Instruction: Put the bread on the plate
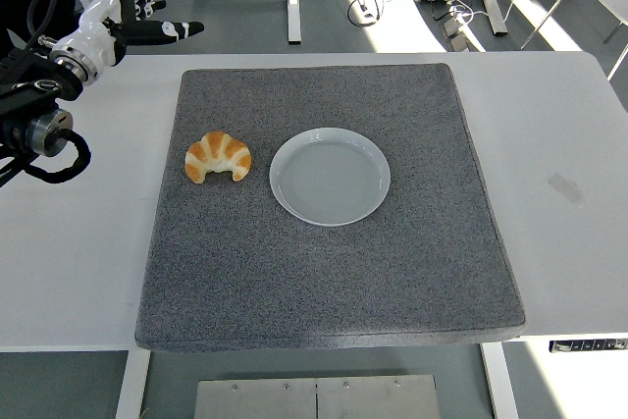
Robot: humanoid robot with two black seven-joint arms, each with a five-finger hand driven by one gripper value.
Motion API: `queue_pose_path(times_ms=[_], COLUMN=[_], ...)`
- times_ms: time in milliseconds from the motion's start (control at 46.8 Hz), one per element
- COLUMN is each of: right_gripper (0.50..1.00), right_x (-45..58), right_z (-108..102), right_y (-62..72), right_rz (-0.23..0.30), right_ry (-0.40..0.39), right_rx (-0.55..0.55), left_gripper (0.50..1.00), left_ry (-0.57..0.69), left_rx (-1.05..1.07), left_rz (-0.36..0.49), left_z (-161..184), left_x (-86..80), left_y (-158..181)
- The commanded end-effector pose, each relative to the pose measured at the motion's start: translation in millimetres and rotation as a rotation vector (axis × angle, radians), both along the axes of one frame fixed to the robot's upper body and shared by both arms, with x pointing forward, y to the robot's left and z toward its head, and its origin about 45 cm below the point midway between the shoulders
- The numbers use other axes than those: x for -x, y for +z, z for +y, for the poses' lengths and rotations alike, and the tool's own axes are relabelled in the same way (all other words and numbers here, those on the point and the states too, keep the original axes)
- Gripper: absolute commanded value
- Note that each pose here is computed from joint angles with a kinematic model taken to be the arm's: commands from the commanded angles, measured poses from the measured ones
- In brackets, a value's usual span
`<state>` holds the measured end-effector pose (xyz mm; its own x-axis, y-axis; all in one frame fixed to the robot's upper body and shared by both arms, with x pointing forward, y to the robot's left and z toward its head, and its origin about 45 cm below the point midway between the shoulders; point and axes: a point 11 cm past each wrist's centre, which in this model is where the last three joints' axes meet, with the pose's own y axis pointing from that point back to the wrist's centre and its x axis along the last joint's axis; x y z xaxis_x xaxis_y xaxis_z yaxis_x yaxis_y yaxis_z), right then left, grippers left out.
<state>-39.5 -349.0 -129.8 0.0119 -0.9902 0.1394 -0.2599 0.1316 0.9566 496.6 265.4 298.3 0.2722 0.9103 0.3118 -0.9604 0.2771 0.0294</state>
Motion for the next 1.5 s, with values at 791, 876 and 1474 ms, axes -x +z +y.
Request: queue_pose_path(times_ms=[791,876,1474], right_gripper=[1.0,1.0,1.0], right_x=[0.1,0.1,-1.0], right_z=[0.0,0.0,0.0], right_y=[0.0,0.0,0.0], right_rz=[0.001,0.001,-0.002], right_ry=[0.0,0.0,0.001], right_rx=[0.0,0.0,0.0], left_gripper=[0.943,0.945,0.943], left_ry=[-0.058,-0.053,-0.186], left_rx=[-0.599,-0.633,-0.739], left_rz=[0.07,0.087,0.148], left_z=[-44.2,-44.5,-69.1], left_x=[31.7,32.3,31.7], left_y=[-31.3,-34.8,-40.5])
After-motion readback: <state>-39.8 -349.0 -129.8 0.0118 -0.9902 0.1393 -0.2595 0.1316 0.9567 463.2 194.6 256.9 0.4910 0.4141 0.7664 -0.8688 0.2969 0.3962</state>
